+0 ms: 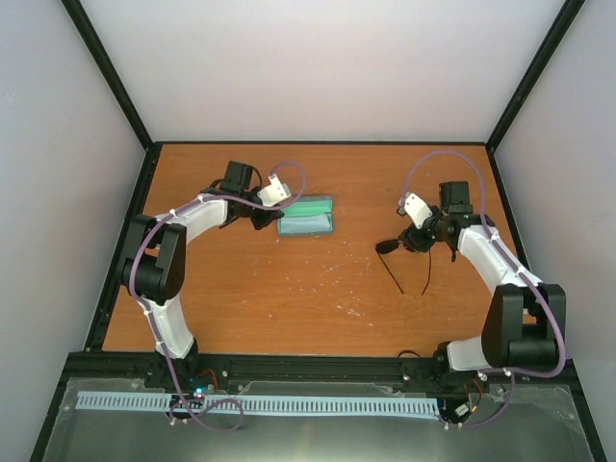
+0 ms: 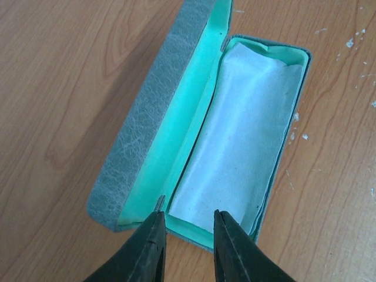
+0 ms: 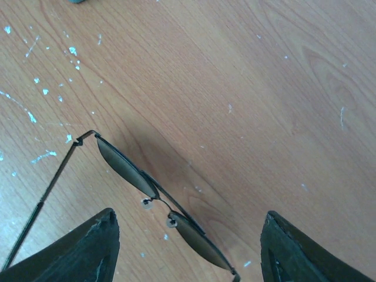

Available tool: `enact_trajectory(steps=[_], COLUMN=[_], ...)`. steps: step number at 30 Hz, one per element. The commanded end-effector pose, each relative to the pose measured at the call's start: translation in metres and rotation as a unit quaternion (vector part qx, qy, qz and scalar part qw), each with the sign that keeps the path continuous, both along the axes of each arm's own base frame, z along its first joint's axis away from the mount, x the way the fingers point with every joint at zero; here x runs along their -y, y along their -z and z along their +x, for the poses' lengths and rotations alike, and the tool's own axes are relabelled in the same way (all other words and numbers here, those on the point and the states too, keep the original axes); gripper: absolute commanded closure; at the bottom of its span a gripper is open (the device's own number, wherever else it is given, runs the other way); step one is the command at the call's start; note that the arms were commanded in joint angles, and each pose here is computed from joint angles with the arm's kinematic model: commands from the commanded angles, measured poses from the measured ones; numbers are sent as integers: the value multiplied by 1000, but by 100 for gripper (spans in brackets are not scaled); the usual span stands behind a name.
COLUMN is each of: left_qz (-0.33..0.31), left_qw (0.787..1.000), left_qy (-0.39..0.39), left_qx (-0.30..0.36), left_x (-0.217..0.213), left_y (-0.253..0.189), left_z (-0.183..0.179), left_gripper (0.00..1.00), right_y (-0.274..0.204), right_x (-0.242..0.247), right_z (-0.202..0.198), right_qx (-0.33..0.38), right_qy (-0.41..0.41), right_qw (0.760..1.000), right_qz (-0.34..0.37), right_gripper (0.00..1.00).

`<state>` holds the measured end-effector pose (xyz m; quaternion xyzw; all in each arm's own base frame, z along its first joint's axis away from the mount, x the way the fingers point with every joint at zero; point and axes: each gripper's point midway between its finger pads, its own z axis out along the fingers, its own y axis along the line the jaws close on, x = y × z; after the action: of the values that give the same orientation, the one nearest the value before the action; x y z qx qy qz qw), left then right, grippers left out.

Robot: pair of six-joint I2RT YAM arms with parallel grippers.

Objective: Organize the sunglasses
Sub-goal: Pick up the sunglasses from the center of the board.

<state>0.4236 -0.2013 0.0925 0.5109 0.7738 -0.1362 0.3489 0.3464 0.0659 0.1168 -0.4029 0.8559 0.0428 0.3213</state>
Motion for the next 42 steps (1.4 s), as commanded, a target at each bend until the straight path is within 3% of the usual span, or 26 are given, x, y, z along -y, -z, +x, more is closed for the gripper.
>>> enact_trajectory(steps=[1, 11, 34, 42], left_qz=[5, 13, 14, 17], left_qw=[1000, 1000, 1000, 1000], left_qy=[0, -6, -13, -16], left_qx=[-8, -4, -1, -2], left_x=[-6, -12, -21, -25], left_y=[7, 10, 13, 16], left_z=[-2, 3, 6, 6], left_gripper=[75, 75, 75, 75], right_y=[0, 19, 39, 50], right_x=[-1, -11, -10, -8], right_z=[1, -13, 16, 8], right_qx=[-14, -83, -91, -113], right_qy=[-69, -150, -160, -167], right_qw=[997, 985, 983, 979], right_qz=[-15, -9, -16, -20], right_gripper=[36, 38, 39, 40])
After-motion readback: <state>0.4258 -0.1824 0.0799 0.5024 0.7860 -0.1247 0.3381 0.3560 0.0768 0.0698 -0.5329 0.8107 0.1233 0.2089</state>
